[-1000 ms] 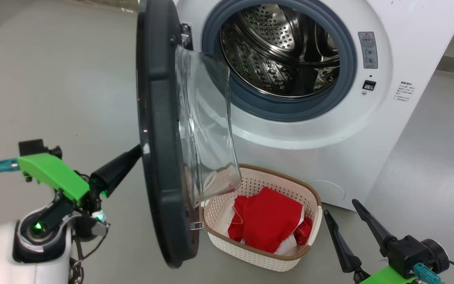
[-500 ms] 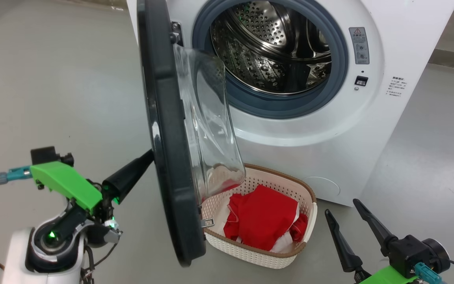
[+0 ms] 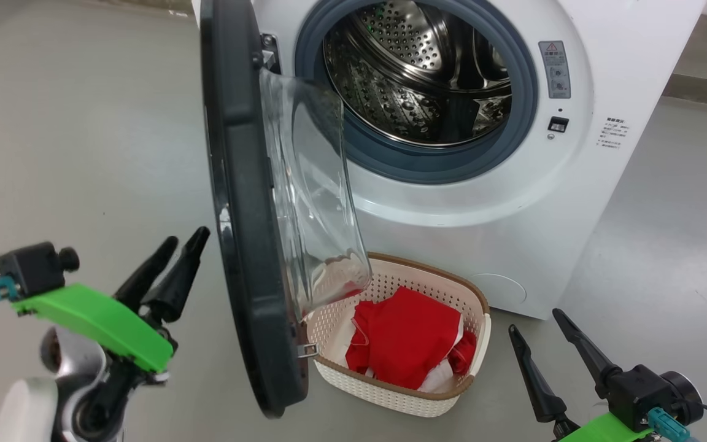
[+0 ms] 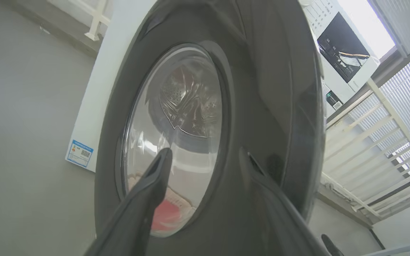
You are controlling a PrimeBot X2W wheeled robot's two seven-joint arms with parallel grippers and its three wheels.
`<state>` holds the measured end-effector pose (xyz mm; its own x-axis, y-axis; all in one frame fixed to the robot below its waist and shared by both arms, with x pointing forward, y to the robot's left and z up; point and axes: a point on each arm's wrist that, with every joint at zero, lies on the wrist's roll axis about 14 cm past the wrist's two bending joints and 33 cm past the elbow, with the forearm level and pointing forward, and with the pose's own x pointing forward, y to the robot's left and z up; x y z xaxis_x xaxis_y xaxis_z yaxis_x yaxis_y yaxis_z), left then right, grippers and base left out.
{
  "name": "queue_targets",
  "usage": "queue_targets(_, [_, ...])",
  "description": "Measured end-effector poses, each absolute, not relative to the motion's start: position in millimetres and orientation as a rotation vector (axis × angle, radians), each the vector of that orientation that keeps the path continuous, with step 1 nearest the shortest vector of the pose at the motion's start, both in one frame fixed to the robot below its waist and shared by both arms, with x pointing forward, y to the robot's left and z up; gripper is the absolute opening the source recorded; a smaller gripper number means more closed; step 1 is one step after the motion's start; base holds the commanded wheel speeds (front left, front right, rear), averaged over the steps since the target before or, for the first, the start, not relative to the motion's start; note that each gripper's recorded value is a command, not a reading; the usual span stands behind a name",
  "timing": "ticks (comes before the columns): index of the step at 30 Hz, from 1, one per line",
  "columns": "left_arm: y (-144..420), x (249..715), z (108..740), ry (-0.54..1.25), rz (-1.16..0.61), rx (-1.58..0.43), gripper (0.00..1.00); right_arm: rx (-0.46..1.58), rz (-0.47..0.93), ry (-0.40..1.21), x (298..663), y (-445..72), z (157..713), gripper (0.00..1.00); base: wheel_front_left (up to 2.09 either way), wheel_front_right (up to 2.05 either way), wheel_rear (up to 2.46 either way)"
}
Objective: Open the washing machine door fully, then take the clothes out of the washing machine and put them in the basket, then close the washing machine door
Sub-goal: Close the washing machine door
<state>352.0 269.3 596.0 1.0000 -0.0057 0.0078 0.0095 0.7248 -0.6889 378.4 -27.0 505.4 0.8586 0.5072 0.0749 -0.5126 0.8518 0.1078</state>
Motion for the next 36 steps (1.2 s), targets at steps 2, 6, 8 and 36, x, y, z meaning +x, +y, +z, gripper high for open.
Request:
queue_targets(2, [275.6, 349.8, 595.6, -0.040, 0.031, -0.622, 1.00, 0.126, 0.534, -0.044, 378.4, -28.0, 505.1, 1.00, 0.00, 0.00, 0.00])
queue_targets(6, [284.7, 341.6, 594.2, -0.118, 0.098, -0.406, 1.00, 0.127, 0.528, -0.047, 378.2, -29.6, 506.2, 1.00, 0.00, 0.00, 0.00])
queue_targets(8, [284.9, 337.8, 594.4, -0.151, 0.114, -0.310, 1.00, 0.126, 0.524, -0.050, 378.1, -30.7, 507.3, 1.00, 0.00, 0.00, 0.00])
queue_targets(36, [282.4, 307.3, 541.0, -0.168, 0.277, -0.076, 1.00, 0.126, 0.505, -0.069, 375.0, -31.9, 512.6, 1.00, 0.00, 0.00, 0.00])
